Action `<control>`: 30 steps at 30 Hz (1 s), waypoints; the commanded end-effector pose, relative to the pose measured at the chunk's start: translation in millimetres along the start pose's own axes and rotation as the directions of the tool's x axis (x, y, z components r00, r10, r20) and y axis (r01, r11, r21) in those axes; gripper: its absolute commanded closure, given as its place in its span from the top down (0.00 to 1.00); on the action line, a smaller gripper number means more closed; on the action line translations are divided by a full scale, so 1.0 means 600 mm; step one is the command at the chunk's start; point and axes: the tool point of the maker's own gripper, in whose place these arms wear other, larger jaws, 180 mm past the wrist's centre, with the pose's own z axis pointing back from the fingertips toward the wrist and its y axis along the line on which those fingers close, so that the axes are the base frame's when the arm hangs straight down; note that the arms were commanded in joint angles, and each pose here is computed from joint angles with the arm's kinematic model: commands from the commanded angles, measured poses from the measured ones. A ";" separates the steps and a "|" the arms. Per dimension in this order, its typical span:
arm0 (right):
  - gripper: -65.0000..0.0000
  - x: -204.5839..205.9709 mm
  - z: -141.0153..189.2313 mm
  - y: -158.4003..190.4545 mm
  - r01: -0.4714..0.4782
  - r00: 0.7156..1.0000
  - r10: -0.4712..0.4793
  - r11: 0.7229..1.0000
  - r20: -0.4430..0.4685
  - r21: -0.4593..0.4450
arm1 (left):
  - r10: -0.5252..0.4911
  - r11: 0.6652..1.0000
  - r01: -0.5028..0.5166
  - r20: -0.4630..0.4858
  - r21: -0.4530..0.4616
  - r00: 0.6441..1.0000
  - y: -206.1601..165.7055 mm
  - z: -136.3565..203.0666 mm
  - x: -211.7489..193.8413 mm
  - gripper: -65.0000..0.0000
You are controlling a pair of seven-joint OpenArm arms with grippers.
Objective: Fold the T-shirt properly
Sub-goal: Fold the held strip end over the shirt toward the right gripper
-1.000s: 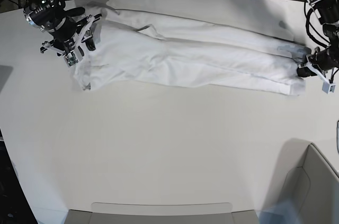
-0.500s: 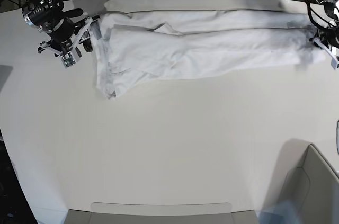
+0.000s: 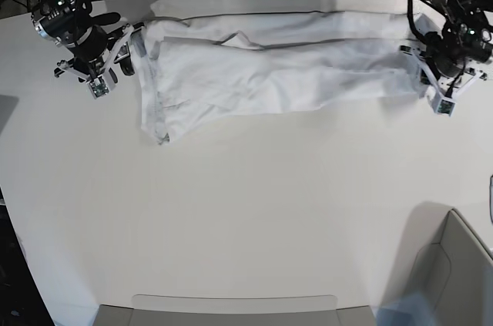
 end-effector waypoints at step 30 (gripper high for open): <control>0.33 0.018 0.004 -0.006 -0.026 0.999 0.026 1.000 0.035 -0.005 | -0.135 0.870 0.237 0.255 -0.432 0.958 -0.356 0.005 0.142 0.00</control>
